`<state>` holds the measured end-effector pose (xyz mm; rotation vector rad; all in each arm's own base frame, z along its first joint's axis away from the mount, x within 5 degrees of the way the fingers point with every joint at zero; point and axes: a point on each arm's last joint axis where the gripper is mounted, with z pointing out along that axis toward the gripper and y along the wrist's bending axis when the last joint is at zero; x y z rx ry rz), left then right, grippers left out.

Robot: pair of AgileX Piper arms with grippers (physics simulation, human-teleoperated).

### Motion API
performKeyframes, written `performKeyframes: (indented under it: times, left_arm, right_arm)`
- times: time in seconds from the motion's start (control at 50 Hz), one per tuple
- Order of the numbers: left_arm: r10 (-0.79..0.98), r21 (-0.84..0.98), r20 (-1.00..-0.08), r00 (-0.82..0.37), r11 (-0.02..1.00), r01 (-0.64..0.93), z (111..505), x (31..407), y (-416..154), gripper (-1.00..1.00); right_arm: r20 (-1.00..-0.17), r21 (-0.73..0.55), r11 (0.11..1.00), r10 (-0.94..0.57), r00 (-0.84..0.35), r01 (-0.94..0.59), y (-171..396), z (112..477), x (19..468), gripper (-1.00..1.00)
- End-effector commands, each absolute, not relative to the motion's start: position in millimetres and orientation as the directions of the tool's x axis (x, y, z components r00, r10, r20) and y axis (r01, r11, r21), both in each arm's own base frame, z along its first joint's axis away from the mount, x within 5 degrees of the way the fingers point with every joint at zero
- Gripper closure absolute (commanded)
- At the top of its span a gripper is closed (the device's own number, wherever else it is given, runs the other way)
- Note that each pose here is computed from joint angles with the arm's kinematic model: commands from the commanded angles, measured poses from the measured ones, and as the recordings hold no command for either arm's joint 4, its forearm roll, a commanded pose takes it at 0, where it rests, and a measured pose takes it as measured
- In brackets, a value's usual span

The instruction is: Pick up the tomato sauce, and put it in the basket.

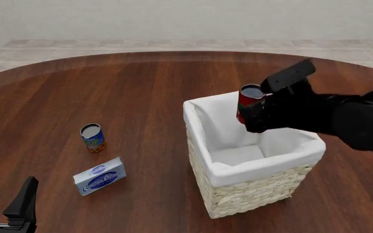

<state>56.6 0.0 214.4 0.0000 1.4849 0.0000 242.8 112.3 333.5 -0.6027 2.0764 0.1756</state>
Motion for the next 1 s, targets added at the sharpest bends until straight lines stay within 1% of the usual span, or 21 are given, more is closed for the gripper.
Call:
performKeyframes:
  times: [0.02,0.12,0.22,0.36,0.52,0.62,0.74,0.76,1.0]
  left_arm:
    - [0.000,0.000,-0.996,0.086,1.000,0.000,214.4,56.6,0.0,-1.00]
    - [0.000,0.000,-0.996,0.086,1.000,0.000,214.4,56.6,0.0,-1.00]
    - [0.000,0.000,-0.996,0.086,1.000,0.000,214.4,56.6,0.0,-1.00]
    - [0.000,0.000,-0.996,0.086,1.000,0.000,214.4,56.6,0.0,-1.00]
    - [0.000,0.000,-0.996,0.086,1.000,0.000,214.4,56.6,0.0,-1.00]
    - [0.000,0.000,-0.996,0.086,1.000,0.000,214.4,56.6,0.0,-1.00]
    - [0.000,0.000,-0.996,0.086,1.000,0.000,214.4,56.6,0.0,-1.00]
    - [0.000,0.000,-0.996,0.086,1.000,0.000,214.4,56.6,0.0,-1.00]
    - [0.000,0.000,-0.996,0.086,1.000,0.000,214.4,56.6,0.0,-1.00]
  right_arm:
    - [-0.793,-0.105,0.859,-0.376,-0.479,-0.501,119.1,319.6,247.4,1.00]
    - [-0.786,-0.107,0.857,-0.383,-0.485,-0.504,120.5,316.8,250.5,1.00]
    - [-0.760,-0.101,0.855,-0.396,-0.515,-0.508,123.0,301.9,254.1,1.00]
    - [-0.747,-0.097,0.856,-0.400,-0.531,-0.507,125.9,293.9,260.8,1.00]
    - [-0.709,-0.114,0.843,-0.440,-0.551,-0.526,127.9,280.0,267.0,1.00]
    - [-0.695,-0.115,0.834,-0.456,-0.556,-0.540,131.2,275.5,266.2,1.00]
    - [-0.698,-0.118,0.835,-0.455,-0.553,-0.537,129.7,279.2,267.1,1.00]
    - [-0.698,-0.120,0.836,-0.455,-0.553,-0.536,128.6,279.7,266.5,-1.00]
    - [-0.699,-0.127,0.836,-0.457,-0.550,-0.533,125.8,282.9,267.0,-1.00]
